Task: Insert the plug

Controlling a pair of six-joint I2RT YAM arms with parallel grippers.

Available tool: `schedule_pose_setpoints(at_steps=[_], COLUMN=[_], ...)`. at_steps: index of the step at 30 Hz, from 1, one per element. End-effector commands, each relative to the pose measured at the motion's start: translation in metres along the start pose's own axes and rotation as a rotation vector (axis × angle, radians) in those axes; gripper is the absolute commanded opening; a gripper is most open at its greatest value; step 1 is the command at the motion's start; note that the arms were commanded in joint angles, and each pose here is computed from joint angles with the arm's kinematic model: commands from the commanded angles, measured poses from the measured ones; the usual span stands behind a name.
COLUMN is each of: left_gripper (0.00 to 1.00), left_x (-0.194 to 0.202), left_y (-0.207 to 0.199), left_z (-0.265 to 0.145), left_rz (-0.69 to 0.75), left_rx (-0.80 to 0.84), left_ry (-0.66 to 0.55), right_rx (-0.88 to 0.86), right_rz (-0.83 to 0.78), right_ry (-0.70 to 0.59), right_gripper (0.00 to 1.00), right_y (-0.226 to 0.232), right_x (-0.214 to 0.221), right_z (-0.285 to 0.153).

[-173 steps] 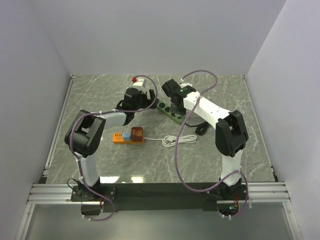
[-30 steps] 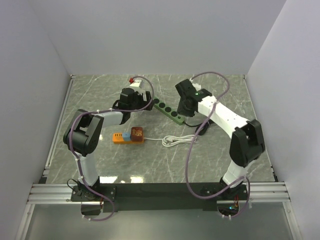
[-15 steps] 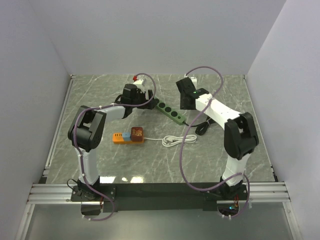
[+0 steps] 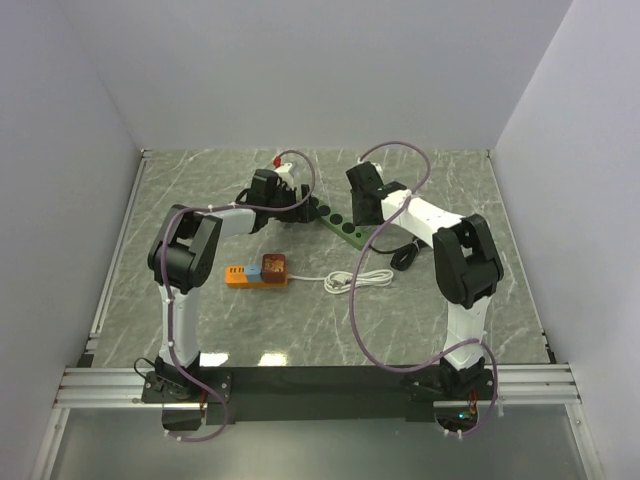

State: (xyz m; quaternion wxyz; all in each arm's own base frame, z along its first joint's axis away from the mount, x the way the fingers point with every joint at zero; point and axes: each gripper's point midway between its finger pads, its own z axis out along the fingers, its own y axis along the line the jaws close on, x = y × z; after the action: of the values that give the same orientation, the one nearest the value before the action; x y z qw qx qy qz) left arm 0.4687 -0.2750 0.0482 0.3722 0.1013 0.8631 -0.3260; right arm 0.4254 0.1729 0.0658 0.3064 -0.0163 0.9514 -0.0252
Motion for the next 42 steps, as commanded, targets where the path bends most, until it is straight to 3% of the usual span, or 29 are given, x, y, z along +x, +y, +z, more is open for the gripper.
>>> schedule_pose_setpoints(at_steps=[1,9,21,27,34,38,42], left_gripper=[0.86,0.87,0.87,0.87,0.87,0.87,0.87], left_x=[-0.026,-0.028,-0.02,-0.03,-0.056,-0.059,-0.05], left_y=[-0.021,-0.036,-0.078,-0.083,-0.069,-0.049,-0.041], left_z=[0.003,0.015,0.044,0.026,-0.021,-0.042,-0.053], left_rz=[0.005,-0.02,0.053,0.107,0.126,0.116,0.132], left_rx=[0.101,0.179,0.245,0.232,0.225,0.242,0.253], left_ry=[-0.065,-0.072,-0.06,-0.124,-0.188,-0.192,-0.153], right_rx=[-0.198,-0.46,-0.778,-0.688,-0.7,-0.655,-0.693], right_rz=[-0.017,-0.12,-0.142,-0.236,-0.468,-0.624,-0.659], right_ry=[-0.034,0.121,0.087,-0.024,-0.245,-0.282,-0.223], right_gripper=[0.0,0.0,0.0,0.0,0.0,0.0,0.0], right_y=[0.029,0.064,0.116,0.088,0.07,0.06,0.056], right_x=[-0.011,0.036,0.062,0.06,0.023,0.009,0.001], right_z=[-0.016,-0.035,-0.088,-0.092,-0.136,-0.142,-0.146])
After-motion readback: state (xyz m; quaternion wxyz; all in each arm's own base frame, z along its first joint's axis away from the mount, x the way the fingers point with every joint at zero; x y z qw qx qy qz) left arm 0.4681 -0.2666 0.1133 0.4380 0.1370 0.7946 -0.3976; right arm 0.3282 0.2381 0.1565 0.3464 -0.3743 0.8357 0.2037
